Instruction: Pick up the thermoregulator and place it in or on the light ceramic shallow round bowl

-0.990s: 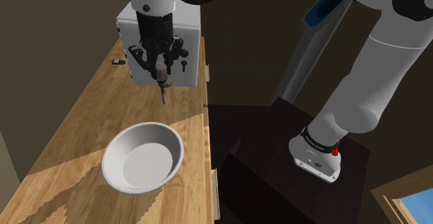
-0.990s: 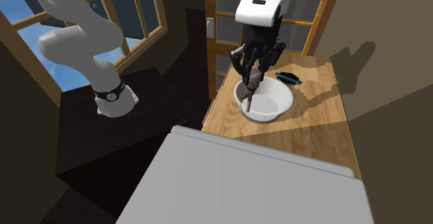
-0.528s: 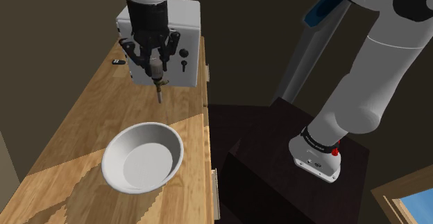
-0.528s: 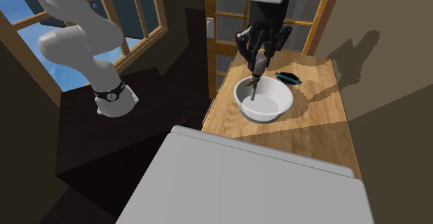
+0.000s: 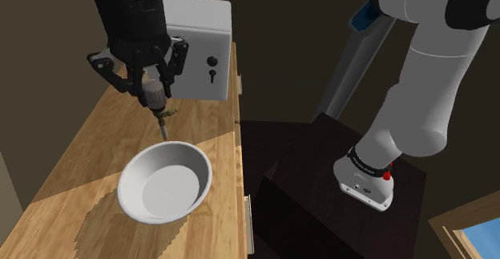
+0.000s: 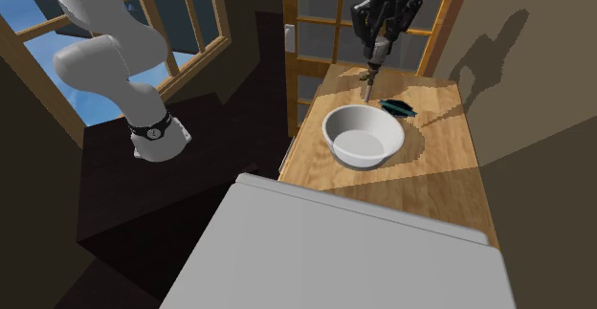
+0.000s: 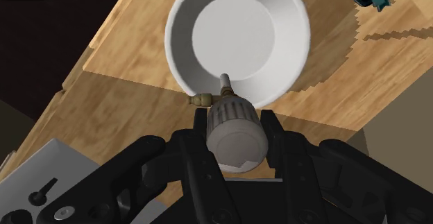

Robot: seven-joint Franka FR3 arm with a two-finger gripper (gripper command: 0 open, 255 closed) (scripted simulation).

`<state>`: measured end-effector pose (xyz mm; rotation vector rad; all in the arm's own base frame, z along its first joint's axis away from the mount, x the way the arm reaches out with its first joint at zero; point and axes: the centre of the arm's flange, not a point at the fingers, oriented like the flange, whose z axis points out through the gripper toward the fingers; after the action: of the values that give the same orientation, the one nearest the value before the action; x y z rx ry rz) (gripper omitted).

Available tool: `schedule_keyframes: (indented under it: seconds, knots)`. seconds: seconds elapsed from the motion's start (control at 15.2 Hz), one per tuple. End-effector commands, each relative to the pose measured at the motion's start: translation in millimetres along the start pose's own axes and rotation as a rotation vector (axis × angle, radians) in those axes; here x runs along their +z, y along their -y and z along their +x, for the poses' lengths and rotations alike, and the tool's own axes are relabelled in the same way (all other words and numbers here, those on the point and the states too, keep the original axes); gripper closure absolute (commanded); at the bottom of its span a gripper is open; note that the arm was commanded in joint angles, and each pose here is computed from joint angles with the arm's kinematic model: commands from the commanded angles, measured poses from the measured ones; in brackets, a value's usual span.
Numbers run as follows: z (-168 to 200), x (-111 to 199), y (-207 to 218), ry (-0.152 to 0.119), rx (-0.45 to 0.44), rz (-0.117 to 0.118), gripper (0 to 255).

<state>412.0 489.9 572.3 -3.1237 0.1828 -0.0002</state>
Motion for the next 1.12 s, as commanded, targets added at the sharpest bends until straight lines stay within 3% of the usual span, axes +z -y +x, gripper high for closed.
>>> schedule_keyframes:
  seconds: [0.0,0.07,1.06]
  knots:
    - [-12,-8,21,0.000,0.002,0.000,255]
    - [-24,-15,37,0.000,0.002,0.000,255]
    - [-24,65,36,0.000,0.002,0.000,255]
